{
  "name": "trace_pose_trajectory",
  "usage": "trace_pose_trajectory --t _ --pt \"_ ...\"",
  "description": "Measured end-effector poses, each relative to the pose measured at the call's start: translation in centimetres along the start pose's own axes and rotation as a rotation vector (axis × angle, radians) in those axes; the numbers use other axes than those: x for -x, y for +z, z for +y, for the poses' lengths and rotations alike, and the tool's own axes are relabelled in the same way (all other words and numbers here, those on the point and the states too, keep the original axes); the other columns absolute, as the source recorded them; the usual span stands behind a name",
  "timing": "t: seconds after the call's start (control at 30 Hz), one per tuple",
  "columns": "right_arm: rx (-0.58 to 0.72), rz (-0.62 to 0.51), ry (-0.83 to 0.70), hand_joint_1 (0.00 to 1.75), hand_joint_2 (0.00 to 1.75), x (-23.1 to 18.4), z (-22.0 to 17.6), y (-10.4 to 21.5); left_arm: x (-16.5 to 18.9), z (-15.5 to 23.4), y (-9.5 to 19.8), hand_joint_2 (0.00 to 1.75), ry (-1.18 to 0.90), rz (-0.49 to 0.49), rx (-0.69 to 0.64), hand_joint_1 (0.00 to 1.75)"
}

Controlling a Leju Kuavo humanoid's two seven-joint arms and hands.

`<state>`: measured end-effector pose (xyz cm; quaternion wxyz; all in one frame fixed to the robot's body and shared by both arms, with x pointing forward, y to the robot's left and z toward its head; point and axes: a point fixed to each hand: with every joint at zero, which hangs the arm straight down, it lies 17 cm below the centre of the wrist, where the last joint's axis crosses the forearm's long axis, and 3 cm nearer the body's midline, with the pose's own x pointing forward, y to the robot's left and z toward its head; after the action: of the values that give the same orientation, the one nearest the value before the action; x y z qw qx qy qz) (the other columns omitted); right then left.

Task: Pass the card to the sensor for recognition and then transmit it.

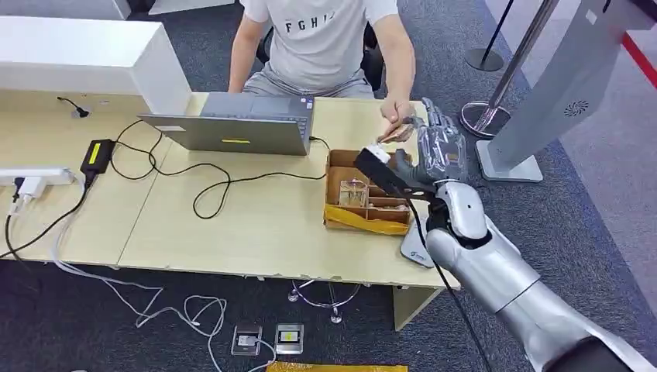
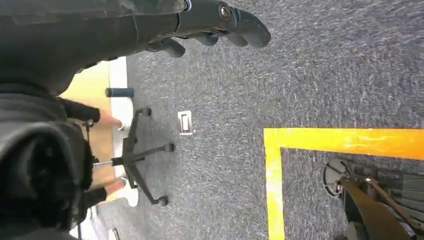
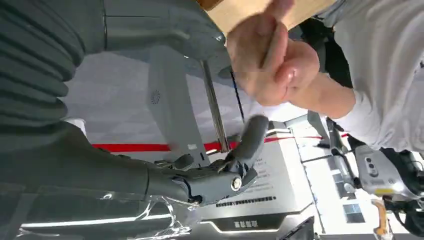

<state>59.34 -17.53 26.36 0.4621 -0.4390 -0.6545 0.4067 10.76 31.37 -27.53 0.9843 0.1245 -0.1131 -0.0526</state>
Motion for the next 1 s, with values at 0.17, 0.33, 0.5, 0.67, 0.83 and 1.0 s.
trace_pose_trajectory --t 0.17,0.33,0.5,0.67,0.83,1.0 --pt "-0.025 0.000 0.018 0.00 1.75 0.0 0.7 0.1 -0.2 -0.1 0.0 0.00 -0.005 -0.011 0.003 0.00" --pt "-0.068 0.020 0.055 0.00 1.75 0.4 1.6 0.4 -0.3 -0.1 0.0 0.00 -0.012 -0.019 0.006 0.00" --pt "-0.146 0.049 0.181 0.00 1.75 2.2 1.8 1.4 0.1 -0.3 0.1 0.00 -0.014 -0.012 0.013 0.00" --pt "-0.159 0.055 0.224 0.00 1.75 3.1 0.8 2.2 0.1 -0.2 0.0 0.00 -0.013 -0.010 0.012 0.00" --pt "-0.211 0.076 0.232 0.00 1.75 4.7 0.6 4.0 0.2 -0.2 0.0 0.00 -0.016 -0.010 0.011 0.00" --pt "-0.243 0.065 0.199 0.00 1.75 5.1 1.4 5.7 -0.1 -0.1 0.0 0.00 -0.015 -0.028 0.010 0.00"
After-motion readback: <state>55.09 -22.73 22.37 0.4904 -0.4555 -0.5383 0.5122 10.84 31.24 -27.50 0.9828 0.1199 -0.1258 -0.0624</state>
